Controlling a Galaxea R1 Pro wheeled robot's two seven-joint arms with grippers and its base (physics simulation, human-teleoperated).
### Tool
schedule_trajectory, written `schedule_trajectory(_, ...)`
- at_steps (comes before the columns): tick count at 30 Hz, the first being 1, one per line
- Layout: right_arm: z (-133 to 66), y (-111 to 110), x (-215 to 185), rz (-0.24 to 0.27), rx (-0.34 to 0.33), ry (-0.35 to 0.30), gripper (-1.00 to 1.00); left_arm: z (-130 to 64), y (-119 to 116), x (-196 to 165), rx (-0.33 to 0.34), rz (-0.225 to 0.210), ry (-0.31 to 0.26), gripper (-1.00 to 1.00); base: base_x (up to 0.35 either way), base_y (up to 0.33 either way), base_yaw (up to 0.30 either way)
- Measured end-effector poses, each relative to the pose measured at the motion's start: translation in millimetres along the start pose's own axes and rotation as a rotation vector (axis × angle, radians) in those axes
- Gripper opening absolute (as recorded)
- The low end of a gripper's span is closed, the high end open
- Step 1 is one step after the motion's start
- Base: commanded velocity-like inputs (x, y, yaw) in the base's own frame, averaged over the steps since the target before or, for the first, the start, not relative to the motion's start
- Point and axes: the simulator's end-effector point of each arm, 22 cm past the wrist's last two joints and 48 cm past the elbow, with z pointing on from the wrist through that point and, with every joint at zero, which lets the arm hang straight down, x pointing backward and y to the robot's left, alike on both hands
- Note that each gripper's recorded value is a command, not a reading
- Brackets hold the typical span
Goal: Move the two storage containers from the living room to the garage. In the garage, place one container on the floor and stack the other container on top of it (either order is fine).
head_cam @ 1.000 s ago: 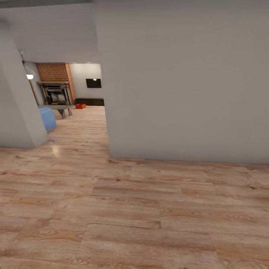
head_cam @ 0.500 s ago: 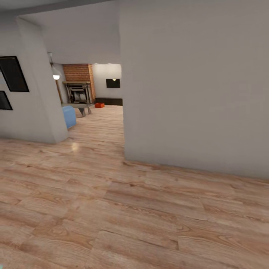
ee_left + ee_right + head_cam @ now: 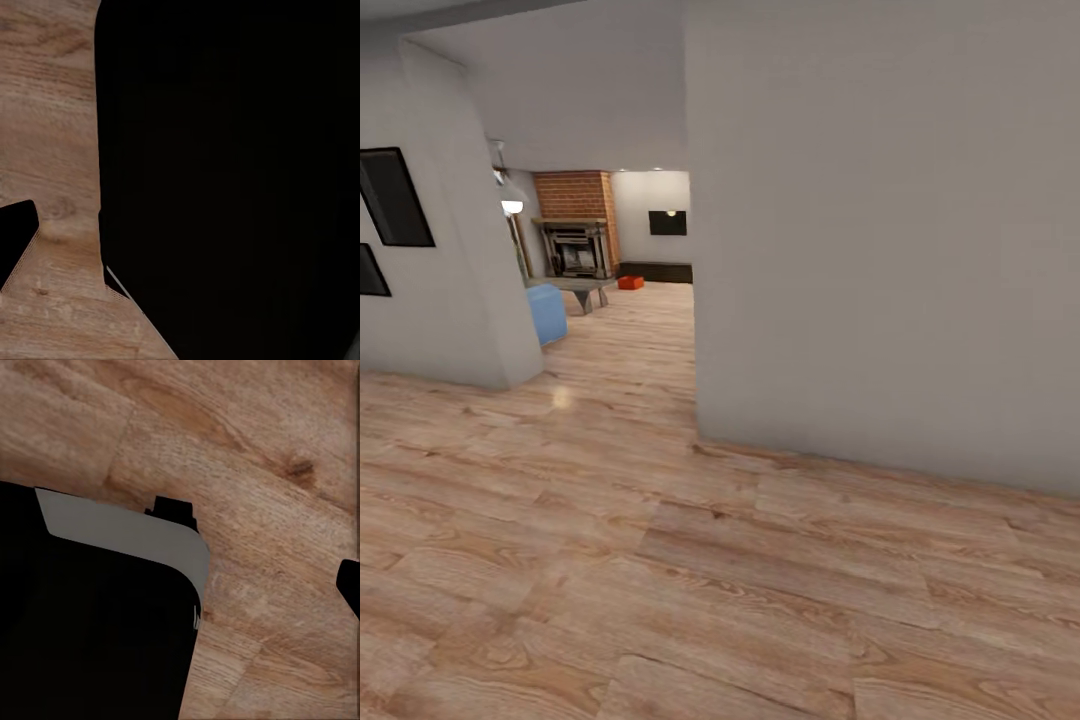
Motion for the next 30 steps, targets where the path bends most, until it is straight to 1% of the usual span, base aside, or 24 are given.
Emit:
schedule_trajectory(10,0.0,-1.1,0.3,0.001,0.005,0.001,1.0,0.0,0.0,-0.1,0.0,0.0,0.0,1.0,0.322,0.0,0.003)
schedule_trajectory(12,0.0,-0.8,0.2,0.0,0.005,0.001,1.0,0.0,0.0,0.1,0.0,0.0,0.0,1.0,0.322,0.0,0.139)
schedule_trajectory(30,0.0,-1.0,-0.1,0.001,0.005,0.0,1.0,0.0,0.0,0.0,0.0,0.0,0.0,1.0,0.322,0.0,0.26)
